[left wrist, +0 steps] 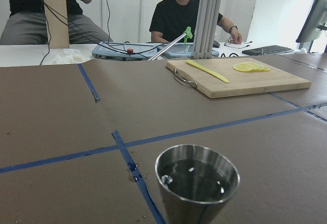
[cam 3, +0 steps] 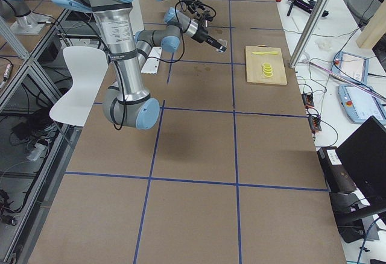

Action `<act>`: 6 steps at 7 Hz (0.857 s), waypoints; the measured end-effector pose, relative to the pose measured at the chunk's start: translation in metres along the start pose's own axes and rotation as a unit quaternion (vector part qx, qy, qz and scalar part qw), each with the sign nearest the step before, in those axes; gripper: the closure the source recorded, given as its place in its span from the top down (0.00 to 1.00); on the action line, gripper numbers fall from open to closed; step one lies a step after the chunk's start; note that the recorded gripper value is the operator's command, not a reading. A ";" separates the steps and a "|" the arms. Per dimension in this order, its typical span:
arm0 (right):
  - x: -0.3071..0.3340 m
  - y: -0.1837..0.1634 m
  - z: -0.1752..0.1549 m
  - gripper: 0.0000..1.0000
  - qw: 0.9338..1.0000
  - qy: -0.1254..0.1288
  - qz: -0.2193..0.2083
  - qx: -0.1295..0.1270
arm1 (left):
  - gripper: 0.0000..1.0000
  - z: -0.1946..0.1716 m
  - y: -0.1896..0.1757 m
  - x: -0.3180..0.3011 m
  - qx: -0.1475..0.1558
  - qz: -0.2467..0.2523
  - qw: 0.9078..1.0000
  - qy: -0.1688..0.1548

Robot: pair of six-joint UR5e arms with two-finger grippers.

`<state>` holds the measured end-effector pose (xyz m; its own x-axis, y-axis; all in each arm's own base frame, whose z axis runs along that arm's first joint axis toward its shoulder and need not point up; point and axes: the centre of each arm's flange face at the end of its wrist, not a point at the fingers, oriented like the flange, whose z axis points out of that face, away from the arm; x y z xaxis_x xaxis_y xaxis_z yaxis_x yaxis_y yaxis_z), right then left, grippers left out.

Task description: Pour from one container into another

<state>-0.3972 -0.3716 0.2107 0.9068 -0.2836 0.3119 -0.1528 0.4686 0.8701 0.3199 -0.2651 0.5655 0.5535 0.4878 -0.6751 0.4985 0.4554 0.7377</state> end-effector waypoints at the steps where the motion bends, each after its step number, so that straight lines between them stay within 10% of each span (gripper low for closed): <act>1: 0.001 0.000 -0.001 0.00 1.000 0.000 0.000 0.000 | 1.00 -0.017 0.000 -0.007 -0.036 0.013 0.999 0.010; 6: 0.026 0.040 0.005 0.00 0.996 0.012 0.086 -0.012 | 1.00 -0.088 -0.006 -0.137 -0.200 0.081 0.977 0.004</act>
<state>-0.3815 -0.3647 0.2552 0.8776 -0.1772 0.4454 -0.2968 0.5288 0.7952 0.1827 -0.2685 0.6529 0.5977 0.5821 -0.5514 0.1041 0.6255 0.7732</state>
